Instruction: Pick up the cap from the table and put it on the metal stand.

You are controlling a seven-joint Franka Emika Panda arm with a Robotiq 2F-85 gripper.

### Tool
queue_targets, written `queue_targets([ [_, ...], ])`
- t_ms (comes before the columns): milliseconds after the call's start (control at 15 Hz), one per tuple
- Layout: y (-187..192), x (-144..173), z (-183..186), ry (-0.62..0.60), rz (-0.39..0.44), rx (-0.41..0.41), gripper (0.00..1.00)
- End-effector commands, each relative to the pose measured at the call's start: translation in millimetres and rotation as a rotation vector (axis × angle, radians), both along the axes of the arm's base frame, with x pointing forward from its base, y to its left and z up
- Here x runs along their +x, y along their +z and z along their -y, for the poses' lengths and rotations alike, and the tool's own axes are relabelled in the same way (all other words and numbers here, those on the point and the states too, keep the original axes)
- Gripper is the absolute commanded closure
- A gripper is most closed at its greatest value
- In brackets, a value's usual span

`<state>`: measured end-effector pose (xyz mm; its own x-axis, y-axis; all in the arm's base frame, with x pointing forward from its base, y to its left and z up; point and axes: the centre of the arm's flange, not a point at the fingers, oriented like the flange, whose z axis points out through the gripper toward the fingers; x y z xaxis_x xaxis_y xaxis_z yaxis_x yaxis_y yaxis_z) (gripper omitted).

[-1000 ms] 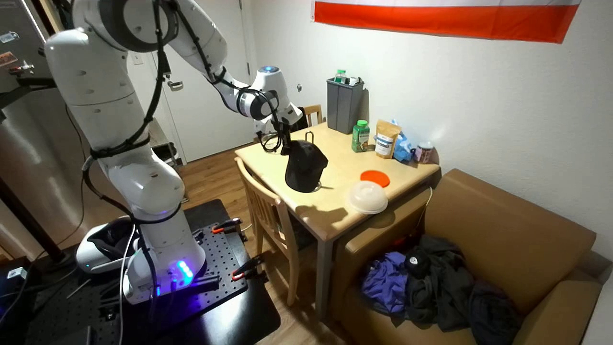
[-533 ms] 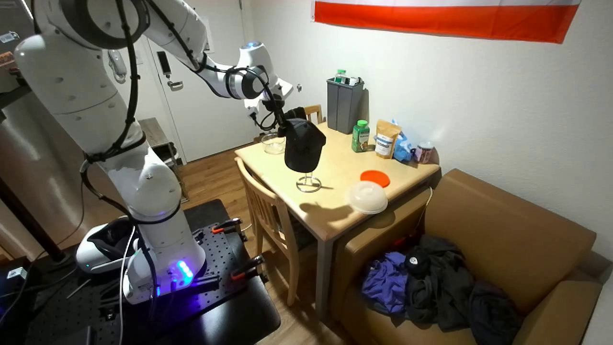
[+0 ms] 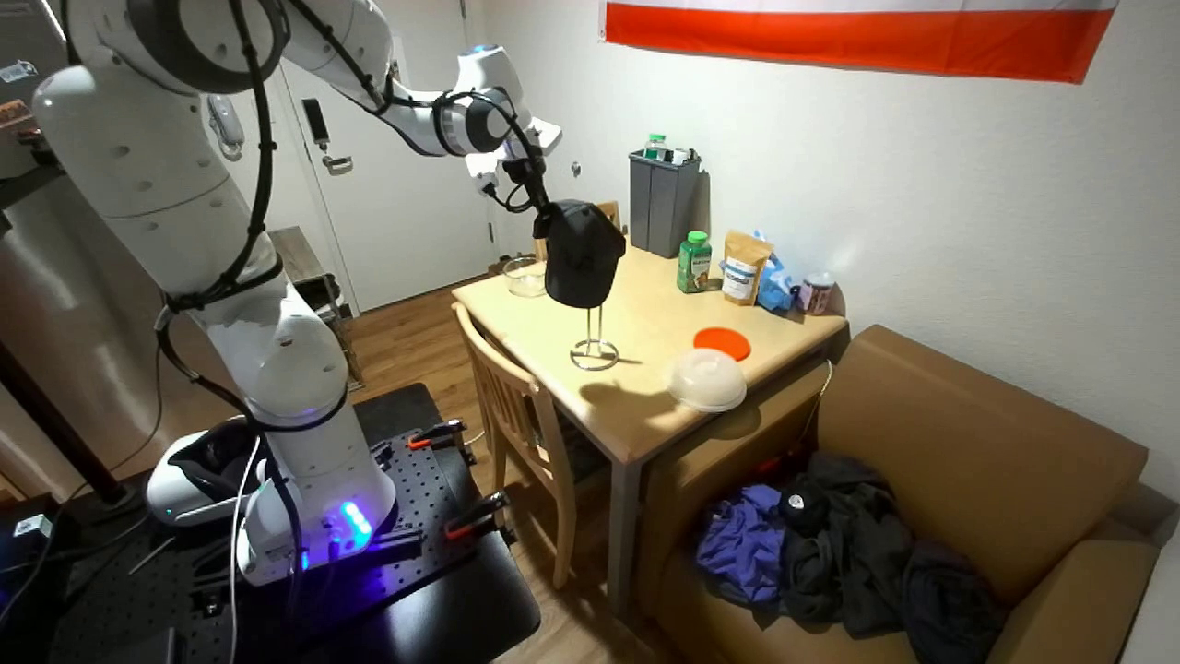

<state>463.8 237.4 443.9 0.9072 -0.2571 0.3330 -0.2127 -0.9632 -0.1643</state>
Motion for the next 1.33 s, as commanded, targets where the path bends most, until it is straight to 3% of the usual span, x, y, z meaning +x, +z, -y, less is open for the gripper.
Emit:
queue_targets([
  [0, 4.3, 35.0, -24.9, 0.055, -0.038, -0.043, 0.99],
  [400, -12.4, 86.1, -47.9, 0.085, -0.120, -0.118, 0.99],
  [733, -29.2, 118.3, -59.8, 0.083, -0.193, -0.135, 0.99],
  [1267, -65.8, 137.4, -57.1, 0.060, -0.287, -0.160, 0.99],
])
